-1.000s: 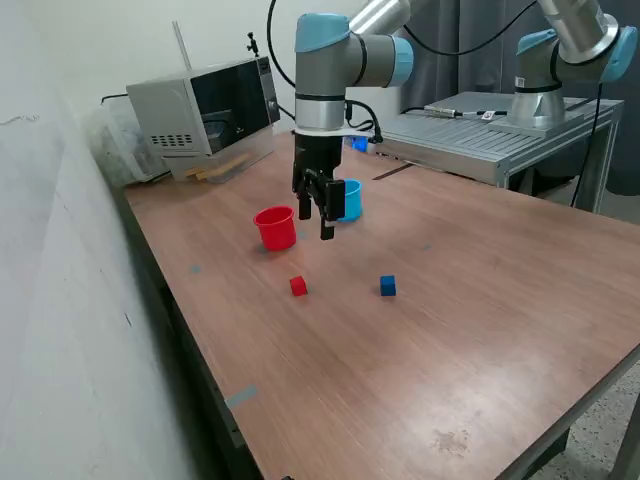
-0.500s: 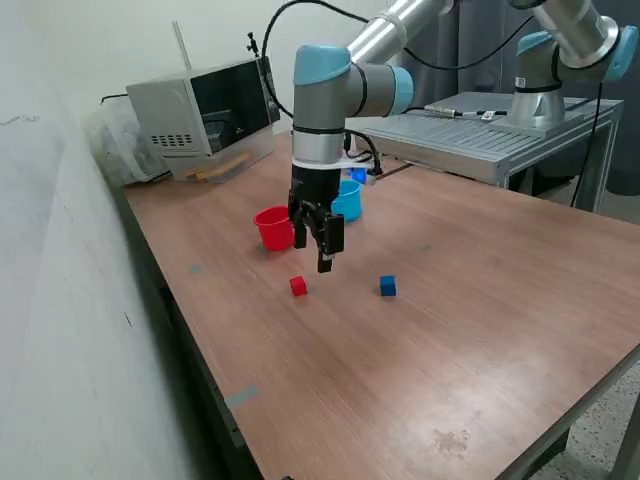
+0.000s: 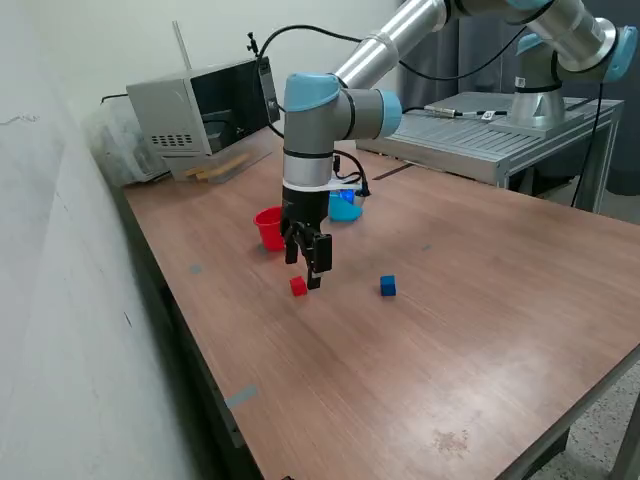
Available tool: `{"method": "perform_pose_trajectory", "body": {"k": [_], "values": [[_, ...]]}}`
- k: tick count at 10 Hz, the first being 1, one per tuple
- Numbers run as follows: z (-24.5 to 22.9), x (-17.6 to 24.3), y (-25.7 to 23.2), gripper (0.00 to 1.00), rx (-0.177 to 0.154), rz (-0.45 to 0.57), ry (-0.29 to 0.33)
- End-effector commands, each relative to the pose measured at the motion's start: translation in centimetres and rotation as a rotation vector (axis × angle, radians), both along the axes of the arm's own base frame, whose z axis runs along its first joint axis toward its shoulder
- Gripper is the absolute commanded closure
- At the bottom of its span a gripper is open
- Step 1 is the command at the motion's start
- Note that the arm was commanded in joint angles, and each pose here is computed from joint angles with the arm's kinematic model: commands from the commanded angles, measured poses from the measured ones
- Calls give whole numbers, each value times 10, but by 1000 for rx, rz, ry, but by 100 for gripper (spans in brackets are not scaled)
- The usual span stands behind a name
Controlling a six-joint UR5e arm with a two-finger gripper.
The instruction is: Place red objects in the red bin, and blue objects in the blue bin.
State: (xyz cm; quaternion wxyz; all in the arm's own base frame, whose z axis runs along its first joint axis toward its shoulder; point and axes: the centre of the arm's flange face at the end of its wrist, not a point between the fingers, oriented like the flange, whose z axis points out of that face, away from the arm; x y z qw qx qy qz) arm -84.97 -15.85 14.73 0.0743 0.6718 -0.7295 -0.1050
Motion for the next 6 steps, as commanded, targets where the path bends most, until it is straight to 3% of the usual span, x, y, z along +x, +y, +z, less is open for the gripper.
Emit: {"method": "perform_pose_trajectory", "body": {"k": [1,6], "values": [[-9,-6,29,0,4,-21,-3],[-19,-5,50,0,4,-36,-2]]}}
